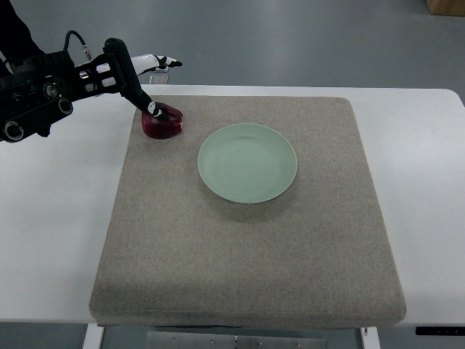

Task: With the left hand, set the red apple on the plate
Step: 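Lower the left hand onto the red apple and close fingers around it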

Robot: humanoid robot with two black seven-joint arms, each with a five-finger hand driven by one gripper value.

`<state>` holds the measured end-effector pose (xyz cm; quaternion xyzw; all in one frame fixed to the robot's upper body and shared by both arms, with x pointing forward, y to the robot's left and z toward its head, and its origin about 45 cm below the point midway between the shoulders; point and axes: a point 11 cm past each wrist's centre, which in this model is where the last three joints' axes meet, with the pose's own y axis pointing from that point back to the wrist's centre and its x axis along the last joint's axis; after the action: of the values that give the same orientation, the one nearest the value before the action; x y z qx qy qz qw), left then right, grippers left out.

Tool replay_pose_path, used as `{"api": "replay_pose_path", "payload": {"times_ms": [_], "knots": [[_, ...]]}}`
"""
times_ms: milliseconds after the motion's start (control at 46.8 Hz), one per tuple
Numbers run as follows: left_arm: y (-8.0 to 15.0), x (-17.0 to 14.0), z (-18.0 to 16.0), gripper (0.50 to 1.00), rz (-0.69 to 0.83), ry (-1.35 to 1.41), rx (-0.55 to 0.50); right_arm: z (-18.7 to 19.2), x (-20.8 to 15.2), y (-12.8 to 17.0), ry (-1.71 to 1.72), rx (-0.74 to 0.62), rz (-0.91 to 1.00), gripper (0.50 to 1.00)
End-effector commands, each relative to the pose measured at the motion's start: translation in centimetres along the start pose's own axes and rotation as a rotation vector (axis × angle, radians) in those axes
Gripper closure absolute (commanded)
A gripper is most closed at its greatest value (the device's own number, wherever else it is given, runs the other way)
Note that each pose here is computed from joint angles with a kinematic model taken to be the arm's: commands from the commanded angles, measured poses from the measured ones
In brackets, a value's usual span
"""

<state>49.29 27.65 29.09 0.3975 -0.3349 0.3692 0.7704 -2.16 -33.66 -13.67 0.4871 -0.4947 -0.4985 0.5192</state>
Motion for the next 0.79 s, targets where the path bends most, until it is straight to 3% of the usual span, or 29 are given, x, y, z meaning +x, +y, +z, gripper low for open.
{"api": "replay_pose_path", "payload": {"times_ms": [0, 171, 427, 768], "knots": [[0.0, 0.0, 0.5, 0.500, -0.024, 0.003, -0.011, -0.1, 0.0, 0.0, 0.000, 0.001, 0.000, 0.570], [0.1, 0.6, 0.7, 0.500, -0.066, -0.019, 0.002, -0.1, 0.0, 0.0, 0.000, 0.001, 0.000, 0.570], [0.6, -0.2, -1.8, 0.500, -0.114, -0.069, 0.111, -0.1, 0.0, 0.0, 0.000, 0.001, 0.000, 0.570], [0.4, -1.1, -1.8, 0.500, -0.139, -0.081, 0.113, 0.0, 0.0, 0.0, 0.000, 0.000, 0.000, 0.570]]}}
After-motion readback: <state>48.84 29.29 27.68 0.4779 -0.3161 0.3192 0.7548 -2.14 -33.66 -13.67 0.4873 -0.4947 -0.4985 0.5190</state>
